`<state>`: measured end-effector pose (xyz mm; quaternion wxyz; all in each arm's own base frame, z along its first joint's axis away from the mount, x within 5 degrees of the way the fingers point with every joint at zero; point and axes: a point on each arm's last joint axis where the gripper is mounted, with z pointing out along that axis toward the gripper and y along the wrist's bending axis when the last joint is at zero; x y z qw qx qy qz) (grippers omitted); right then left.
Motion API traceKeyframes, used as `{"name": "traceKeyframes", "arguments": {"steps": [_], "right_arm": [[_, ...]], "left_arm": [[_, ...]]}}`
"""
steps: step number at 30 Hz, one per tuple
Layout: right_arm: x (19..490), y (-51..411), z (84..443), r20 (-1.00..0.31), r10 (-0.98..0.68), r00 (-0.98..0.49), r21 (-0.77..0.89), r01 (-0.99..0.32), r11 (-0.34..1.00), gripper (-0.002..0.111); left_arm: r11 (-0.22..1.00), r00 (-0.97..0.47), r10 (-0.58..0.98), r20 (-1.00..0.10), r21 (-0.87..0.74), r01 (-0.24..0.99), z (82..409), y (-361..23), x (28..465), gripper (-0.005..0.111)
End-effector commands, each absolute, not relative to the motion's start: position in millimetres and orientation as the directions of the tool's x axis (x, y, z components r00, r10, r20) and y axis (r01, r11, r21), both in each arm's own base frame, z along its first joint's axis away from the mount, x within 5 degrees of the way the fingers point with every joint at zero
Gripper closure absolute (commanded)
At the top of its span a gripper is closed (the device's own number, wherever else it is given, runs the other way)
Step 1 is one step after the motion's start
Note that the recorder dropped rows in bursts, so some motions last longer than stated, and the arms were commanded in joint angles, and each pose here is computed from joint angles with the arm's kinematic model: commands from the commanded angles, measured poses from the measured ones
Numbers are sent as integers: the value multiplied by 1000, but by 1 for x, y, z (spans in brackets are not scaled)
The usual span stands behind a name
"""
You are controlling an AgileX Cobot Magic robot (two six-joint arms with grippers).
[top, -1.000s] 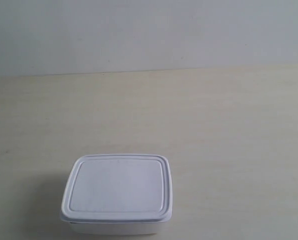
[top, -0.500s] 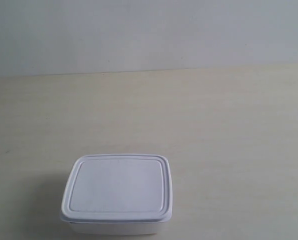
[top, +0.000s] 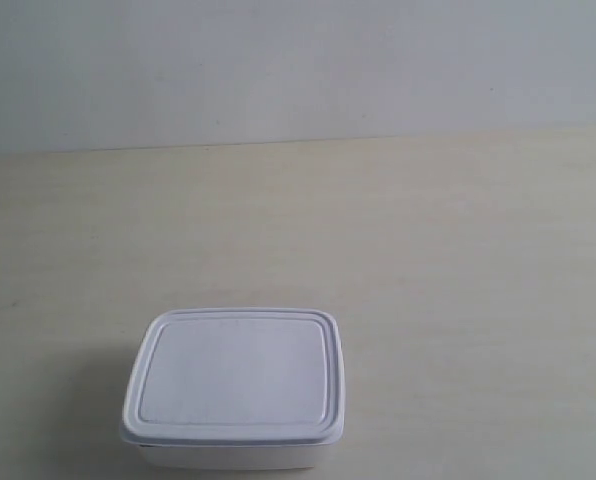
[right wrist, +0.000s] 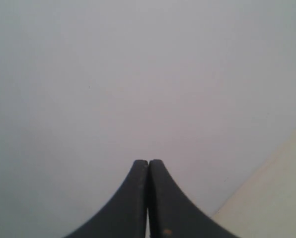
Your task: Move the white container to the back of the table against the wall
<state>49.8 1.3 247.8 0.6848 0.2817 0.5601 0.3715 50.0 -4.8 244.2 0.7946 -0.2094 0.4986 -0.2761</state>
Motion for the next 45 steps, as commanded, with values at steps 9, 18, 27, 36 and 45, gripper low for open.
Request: {"name": "traceKeyframes", "arguments": {"steps": [9,18,27,36,45], "right_arm": [[46,2,261,-743,642,188,608,-210,766,108],[53,35,280,-850,518,99,386,-552,739,108],[98,65,283,-897,387,-214,430,-629,648,108],[118,80,262,-915,224,-336,401,-682,612,108],[127,89,256,-898,179,-402,426,-692,583,108]], "left_arm": [[819,173,-567,-806,-527,226,260,-14,66,107],[822,24,-534,-845,-513,247,261,-16,93,107],[793,-122,-493,-862,-502,344,253,-27,102,107],[733,-194,-474,-859,-507,455,253,-39,97,107],[722,-244,-480,-843,-538,435,240,-40,95,107]]}}
